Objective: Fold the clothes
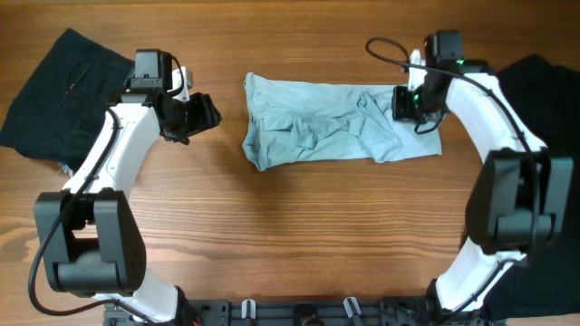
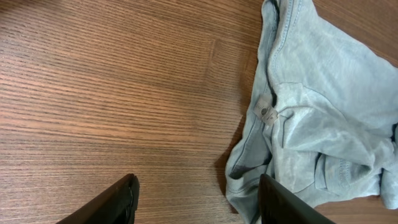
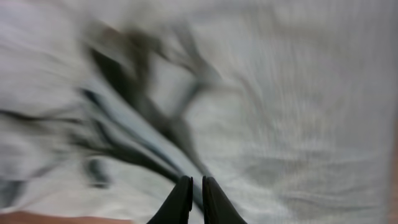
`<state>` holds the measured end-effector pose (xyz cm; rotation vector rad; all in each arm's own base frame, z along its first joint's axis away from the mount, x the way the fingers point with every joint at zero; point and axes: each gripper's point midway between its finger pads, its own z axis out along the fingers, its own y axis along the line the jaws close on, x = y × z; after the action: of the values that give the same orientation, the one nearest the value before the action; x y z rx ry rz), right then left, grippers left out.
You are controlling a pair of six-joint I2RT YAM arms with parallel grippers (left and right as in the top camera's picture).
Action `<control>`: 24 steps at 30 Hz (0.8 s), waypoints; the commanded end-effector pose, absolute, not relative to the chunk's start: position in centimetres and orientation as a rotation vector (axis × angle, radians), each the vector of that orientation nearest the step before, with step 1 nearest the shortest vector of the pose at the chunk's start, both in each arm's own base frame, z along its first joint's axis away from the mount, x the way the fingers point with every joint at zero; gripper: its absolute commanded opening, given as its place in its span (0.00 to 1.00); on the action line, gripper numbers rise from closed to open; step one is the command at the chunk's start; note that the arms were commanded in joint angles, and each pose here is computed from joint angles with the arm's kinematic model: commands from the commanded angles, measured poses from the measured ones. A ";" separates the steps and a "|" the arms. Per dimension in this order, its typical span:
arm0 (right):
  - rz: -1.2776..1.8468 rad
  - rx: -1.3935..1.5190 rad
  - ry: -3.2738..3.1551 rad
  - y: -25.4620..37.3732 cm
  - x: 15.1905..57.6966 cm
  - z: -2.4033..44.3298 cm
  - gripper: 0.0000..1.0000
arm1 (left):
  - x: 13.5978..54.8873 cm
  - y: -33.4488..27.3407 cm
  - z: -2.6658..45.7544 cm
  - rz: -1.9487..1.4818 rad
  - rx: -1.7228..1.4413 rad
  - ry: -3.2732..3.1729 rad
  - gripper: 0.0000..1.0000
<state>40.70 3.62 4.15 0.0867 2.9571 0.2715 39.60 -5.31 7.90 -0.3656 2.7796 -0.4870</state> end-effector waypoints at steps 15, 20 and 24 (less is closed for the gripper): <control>1.160 -0.320 2.691 15.4 39.0 7.8 0.17 | 39.9 -5.3 8.0 -0.504 -0.347 2.775 0.62; 0.687 0.116 2.855 8.3 41.2 4.8 0.62 | 39.9 -5.3 8.0 -0.505 -0.347 2.775 0.62; 0.674 0.094 2.861 8.9 41.5 3.9 0.89 | 39.9 -5.3 8.0 -0.505 -0.347 2.775 0.62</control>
<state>40.84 8.85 3.87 0.0641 2.8578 0.7637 39.60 -5.31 7.90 -0.3656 2.7796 -0.4870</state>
